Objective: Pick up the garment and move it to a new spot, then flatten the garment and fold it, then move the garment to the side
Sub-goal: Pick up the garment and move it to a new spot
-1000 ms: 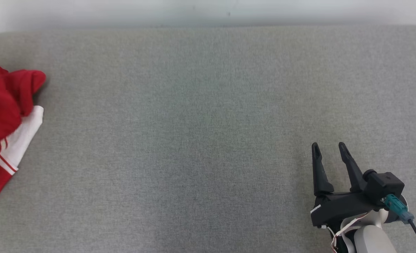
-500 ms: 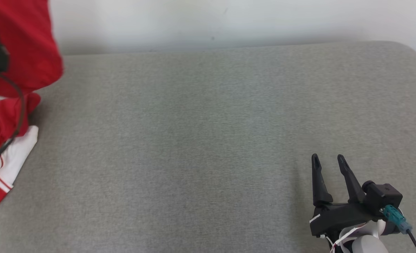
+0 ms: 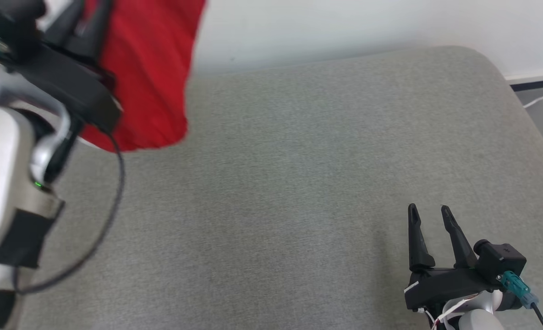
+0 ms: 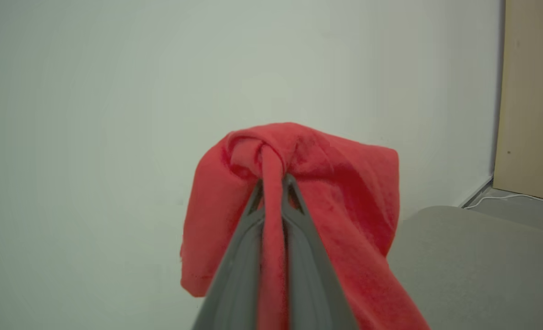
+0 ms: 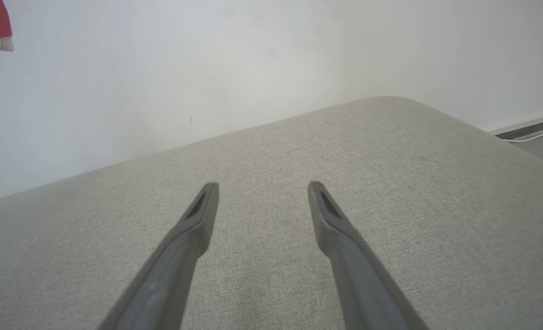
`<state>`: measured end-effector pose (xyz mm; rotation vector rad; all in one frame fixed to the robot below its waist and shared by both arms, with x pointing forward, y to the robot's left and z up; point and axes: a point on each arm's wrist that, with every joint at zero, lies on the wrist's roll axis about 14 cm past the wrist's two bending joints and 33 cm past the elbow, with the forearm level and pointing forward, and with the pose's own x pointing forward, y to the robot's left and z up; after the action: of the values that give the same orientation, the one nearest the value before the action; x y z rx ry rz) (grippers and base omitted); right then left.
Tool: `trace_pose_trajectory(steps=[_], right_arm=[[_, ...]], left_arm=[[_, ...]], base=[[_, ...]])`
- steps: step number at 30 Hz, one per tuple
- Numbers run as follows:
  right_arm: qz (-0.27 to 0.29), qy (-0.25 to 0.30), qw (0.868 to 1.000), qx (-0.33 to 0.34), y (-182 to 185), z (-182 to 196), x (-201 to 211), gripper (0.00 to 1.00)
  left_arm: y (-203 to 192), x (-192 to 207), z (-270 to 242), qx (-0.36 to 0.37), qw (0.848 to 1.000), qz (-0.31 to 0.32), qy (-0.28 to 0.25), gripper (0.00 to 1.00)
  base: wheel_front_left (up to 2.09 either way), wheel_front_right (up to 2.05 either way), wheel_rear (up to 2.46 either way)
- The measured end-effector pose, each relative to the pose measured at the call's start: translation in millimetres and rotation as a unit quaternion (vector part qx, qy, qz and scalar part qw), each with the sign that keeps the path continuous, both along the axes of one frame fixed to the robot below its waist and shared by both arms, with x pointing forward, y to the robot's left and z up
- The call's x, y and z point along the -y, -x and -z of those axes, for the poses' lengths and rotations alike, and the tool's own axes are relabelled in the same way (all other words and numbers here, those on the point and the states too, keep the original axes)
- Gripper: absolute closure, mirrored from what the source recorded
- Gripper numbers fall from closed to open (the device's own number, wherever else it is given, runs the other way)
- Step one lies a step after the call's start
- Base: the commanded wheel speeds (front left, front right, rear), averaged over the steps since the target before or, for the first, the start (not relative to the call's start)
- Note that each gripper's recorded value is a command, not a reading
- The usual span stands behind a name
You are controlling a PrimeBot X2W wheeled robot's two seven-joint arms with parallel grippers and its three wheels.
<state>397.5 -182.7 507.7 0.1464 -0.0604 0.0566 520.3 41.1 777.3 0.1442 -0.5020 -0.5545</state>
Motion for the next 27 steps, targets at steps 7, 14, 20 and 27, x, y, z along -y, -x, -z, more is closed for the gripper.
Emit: trace_pose_trajectory(steps=[7,14,20,27], right_arm=[[0.022,0.000,1.000,-0.008,5,6,15,0.00],[0.028,-0.003,0.999,-0.017,4,14,18,0.00],[0.031,-0.004,0.999,-0.022,1,19,20,0.00],[0.031,-0.003,0.999,-0.029,-4,24,20,0.00]], left_arm=[[22,62,45,-0.044,0.995,0.086,-0.023,1.00],[37,109,116,-0.127,0.980,0.148,-0.049,1.00],[39,125,175,-0.184,0.966,0.164,-0.077,1.00],[41,136,229,-0.235,0.953,0.168,-0.093,1.00]], base=[[0.00,0.00,0.00],[0.00,0.00,0.00],[0.00,0.00,0.00],[0.00,0.00,0.00]])
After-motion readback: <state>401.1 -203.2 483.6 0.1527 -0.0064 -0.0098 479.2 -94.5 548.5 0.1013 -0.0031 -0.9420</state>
